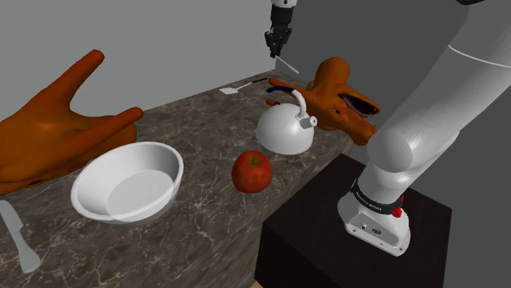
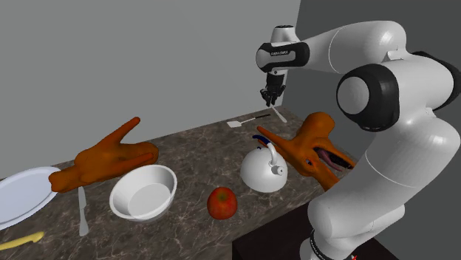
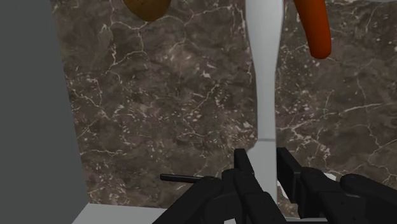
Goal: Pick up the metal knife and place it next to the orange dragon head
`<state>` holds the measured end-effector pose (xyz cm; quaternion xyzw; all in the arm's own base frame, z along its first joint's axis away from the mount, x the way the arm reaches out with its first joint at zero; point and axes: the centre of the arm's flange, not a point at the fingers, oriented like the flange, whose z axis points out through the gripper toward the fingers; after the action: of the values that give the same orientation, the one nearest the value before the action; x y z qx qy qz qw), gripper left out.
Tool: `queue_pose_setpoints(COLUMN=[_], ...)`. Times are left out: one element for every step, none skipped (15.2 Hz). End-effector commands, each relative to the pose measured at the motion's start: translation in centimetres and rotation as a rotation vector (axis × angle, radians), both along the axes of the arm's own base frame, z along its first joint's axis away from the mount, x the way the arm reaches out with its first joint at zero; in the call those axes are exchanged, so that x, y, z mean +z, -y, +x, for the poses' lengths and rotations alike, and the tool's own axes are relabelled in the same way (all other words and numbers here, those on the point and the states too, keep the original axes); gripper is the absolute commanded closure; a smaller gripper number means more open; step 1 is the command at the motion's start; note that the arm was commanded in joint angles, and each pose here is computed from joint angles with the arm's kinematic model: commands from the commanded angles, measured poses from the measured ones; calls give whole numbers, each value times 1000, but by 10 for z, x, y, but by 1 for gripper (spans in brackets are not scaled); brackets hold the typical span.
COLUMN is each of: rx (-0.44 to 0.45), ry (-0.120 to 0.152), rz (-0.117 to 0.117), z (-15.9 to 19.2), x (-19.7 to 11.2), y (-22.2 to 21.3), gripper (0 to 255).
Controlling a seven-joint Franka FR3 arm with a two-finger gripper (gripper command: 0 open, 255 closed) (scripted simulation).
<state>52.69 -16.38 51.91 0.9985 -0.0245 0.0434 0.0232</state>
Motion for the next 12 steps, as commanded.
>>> queue_pose_setpoints(rx=[0,0,0,0,0,0,0,0,0,0,0,0], ry=[1,1,1,1,1,1,1,1,1,1,1,1], rz=[0,0,0,0,0,0,0,0,0,0,0,0], z=[0,0,0,0,0,0,0,0,0,0,0,0], x=[-11,-16,-21,-27,-32,-37,-42,-48,-53,-58,-64,-69], y=[0,0,0,0,0,0,0,0,0,0,0,0], gripper=[255,255,255,255,255,255,255,255,255,255,255,255])
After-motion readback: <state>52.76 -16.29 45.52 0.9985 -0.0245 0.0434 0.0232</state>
